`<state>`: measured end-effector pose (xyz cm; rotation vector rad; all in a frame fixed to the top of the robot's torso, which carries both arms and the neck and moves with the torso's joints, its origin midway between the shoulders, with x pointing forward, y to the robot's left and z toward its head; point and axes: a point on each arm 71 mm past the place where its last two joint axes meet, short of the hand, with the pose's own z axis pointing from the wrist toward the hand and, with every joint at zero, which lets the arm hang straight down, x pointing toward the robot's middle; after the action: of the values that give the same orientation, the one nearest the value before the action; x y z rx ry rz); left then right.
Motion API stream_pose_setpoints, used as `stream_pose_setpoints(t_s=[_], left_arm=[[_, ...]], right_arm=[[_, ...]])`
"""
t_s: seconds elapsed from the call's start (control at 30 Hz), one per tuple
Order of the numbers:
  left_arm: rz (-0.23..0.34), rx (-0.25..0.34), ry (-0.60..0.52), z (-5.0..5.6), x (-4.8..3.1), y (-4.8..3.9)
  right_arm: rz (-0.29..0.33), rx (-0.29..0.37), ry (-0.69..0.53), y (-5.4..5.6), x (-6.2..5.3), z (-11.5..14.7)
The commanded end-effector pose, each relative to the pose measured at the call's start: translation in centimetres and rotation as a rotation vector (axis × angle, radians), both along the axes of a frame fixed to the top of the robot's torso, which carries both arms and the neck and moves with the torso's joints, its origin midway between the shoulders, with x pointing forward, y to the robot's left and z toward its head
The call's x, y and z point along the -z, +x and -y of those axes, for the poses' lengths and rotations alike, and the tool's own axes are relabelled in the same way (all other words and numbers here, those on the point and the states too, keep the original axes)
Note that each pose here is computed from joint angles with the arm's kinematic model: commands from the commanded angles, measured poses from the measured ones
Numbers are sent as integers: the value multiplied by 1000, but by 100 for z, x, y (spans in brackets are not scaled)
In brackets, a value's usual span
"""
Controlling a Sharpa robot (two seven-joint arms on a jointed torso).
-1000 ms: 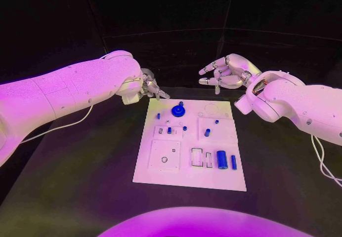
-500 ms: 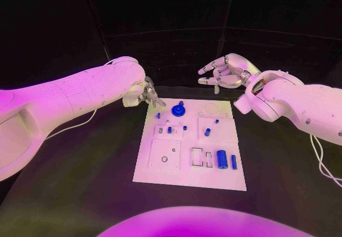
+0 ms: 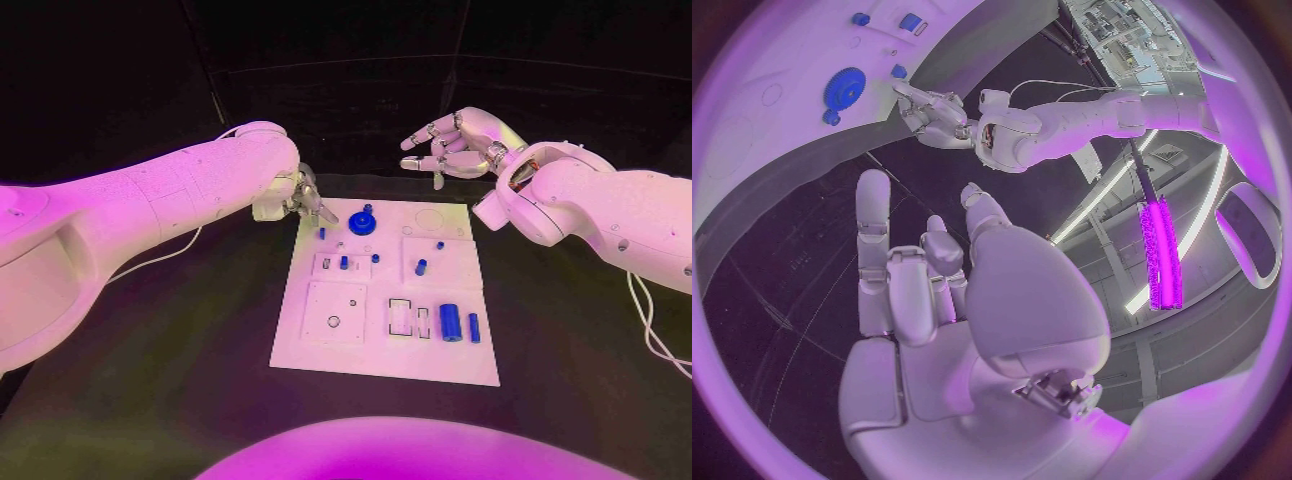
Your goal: Assemble the parts on the task board
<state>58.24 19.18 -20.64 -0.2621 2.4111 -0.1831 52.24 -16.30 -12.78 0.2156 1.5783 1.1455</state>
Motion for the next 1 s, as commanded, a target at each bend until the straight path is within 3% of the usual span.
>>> stream_pose_setpoints(t_s=[0.03, 1.0], left_arm=[[-25, 39, 7, 22, 9, -12], [-52, 44, 21, 44, 64, -27]], right_arm=[[4, -9, 1, 0, -14, -10], [2, -11, 0, -1, -13, -19]])
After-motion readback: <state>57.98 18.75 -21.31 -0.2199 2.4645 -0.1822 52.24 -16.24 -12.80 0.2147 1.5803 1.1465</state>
